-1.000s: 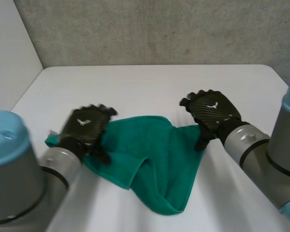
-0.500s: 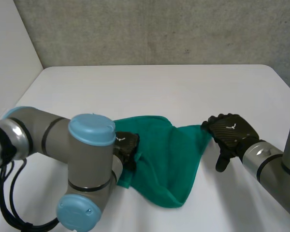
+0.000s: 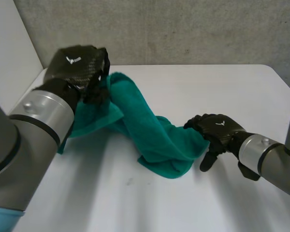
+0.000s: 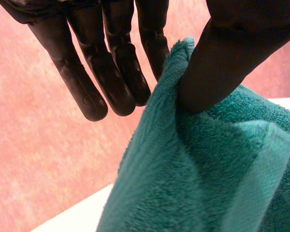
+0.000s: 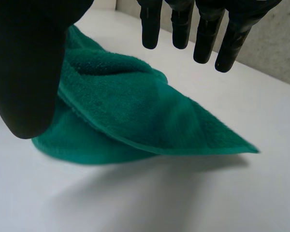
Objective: Fold the towel.
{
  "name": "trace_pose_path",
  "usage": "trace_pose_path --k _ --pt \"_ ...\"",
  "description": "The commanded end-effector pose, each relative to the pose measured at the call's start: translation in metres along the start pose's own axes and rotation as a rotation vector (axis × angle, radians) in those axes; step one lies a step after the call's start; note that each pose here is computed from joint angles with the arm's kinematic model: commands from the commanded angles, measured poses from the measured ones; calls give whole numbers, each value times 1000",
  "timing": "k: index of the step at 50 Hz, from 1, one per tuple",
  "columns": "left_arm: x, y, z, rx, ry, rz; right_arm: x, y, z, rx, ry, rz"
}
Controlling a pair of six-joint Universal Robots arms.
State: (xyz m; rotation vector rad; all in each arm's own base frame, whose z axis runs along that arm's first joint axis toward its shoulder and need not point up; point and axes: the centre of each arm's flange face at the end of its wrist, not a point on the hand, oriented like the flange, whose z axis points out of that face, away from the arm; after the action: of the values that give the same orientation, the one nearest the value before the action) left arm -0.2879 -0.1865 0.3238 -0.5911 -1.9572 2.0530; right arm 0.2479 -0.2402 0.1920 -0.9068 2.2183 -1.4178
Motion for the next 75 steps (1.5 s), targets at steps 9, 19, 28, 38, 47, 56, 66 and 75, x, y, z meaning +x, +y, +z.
trace_pose_path --k 9,19,28,38,47,56,66,75 --pt "-12 -57 -16 182 -29 -41 4 29 78 -27 43 207" --pt "-44 -54 -9 174 -137 -31 59 -65 37 350 333 64" --pt "-70 -11 3 45 -149 -3 54 -129 -50 423 403 -346" --pt "-57 107 13 -342 -35 -19 17 -78 -66 48 202 -492" --pt "-53 167 44 -506 -2 0 12 -14 -39 -304 68 -658" --pt "-64 108 113 -227 -31 88 57 -92 12 20 386 -617" --pt "-97 -91 127 643 -204 96 79 -237 -32 859 660 -447" --pt "-95 -46 116 495 -187 97 66 -199 -33 760 587 -415"
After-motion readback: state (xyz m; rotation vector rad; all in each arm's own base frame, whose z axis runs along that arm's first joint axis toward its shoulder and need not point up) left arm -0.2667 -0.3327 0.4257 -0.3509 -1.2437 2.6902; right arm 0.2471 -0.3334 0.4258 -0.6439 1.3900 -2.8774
